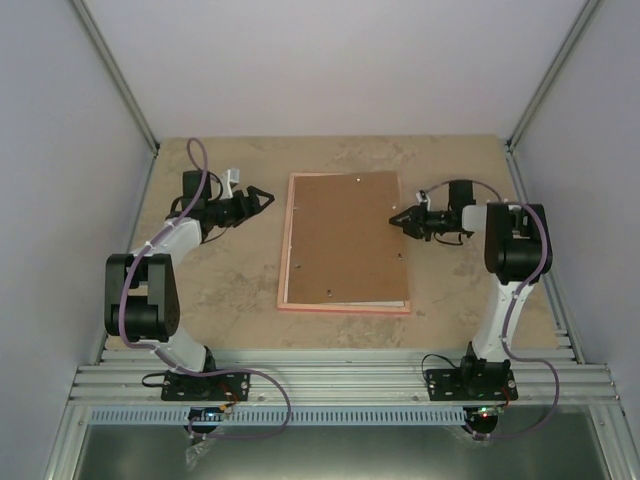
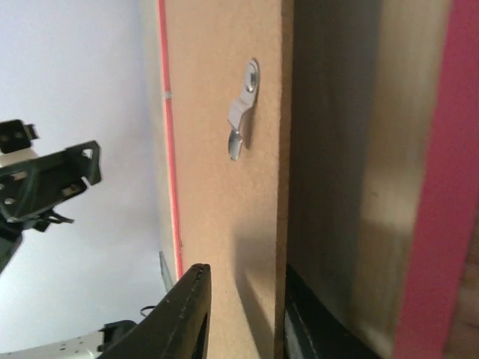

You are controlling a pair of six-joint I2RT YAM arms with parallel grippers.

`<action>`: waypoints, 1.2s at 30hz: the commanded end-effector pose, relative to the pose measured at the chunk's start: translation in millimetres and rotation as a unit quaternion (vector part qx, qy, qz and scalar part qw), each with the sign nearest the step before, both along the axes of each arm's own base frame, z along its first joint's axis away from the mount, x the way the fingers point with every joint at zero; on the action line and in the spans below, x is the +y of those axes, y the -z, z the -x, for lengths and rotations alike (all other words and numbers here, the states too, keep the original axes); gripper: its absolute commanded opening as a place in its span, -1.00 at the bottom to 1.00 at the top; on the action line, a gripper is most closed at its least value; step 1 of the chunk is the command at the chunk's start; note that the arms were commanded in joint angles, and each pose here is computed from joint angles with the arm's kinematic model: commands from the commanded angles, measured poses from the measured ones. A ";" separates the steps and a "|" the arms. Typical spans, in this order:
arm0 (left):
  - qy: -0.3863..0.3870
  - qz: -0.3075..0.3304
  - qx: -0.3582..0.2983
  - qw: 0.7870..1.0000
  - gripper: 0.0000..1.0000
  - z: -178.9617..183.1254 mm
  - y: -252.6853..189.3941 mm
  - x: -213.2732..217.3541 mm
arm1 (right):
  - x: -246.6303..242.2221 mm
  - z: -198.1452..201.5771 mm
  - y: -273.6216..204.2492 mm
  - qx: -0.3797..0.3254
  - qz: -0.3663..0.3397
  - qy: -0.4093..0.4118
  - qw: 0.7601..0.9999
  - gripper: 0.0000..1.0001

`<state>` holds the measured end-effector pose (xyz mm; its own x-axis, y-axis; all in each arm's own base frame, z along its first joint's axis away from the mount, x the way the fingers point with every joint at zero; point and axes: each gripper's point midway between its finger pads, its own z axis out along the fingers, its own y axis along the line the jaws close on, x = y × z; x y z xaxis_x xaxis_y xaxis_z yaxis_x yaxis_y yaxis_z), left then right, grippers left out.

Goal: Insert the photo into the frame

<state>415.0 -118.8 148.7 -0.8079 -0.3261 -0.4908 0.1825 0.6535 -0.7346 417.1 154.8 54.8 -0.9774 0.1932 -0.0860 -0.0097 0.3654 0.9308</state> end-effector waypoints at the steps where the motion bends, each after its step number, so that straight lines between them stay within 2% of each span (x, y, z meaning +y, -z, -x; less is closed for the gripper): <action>1: -0.003 -0.011 -0.002 1.000 0.74 1.1 4.6 2.8 | 5.7 11.2 7.7 0.006 0.051 -0.017 0.999 -0.45; 5: -0.004 -0.013 -0.006 1.000 0.75 2.3 3.2 3.3 | 7.9 16.7 -0.5 -0.006 0.062 -0.030 0.998 -0.39; 6: -0.004 -0.013 -0.005 1.000 0.74 2.7 3.7 3.4 | 9.0 17.1 -2.7 -0.009 0.067 -0.036 0.997 -0.31; 8: -0.005 -0.014 -0.007 1.000 0.74 3.3 3.2 3.6 | 8.0 16.5 -4.4 -0.017 0.078 -0.042 0.996 -0.03; 9: -0.005 -0.015 -0.007 1.000 0.75 3.6 3.2 4.0 | 7.6 15.7 -6.0 -0.022 0.084 -0.045 0.995 0.01; 15: -0.006 -0.017 -0.014 1.000 0.75 4.0 1.1 4.3 | 4.0 -2.1 -14.3 -0.075 0.137 -0.047 0.987 0.04; 17: -0.006 -0.017 -0.014 1.000 0.75 3.2 1.6 4.4 | 11.6 -2.6 -9.8 -0.069 0.139 -0.058 0.986 0.06; 19: -0.005 -0.017 -0.013 1.000 0.75 2.9 1.2 4.3 | 21.0 1.8 -4.9 -0.059 0.136 -0.070 0.986 0.22; 22: -0.006 -0.017 -0.012 1.000 0.75 2.6 1.4 4.4 | 33.2 10.2 -1.7 -0.052 0.140 -0.085 0.985 0.26; 25: -0.005 -0.019 -0.015 1.000 0.75 3.3 0.7 4.6 | 32.9 10.6 -7.6 -0.059 0.162 -0.089 0.981 0.53; 27: -0.007 -0.020 -0.017 1.000 0.76 3.6 -0.5 5.2 | 28.0 8.4 -15.4 -0.073 0.184 -0.084 0.977 0.89; 28: -0.009 -0.022 -0.017 1.000 0.76 3.7 -0.3 5.7 | 25.0 7.1 -19.2 -0.080 0.197 -0.080 0.974 0.94; 36: -0.023 -0.043 -0.024 0.999 0.77 1.5 -0.3 12.1 | 10.4 1.5 -34.3 -0.125 0.258 -0.080 0.955 0.95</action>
<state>412.9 -112.0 141.2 -0.7952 -0.3262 -0.5112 0.1671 0.6925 -0.7018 407.0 175.4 75.5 -0.9562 -0.0455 -0.2891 -0.2371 0.6994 0.6742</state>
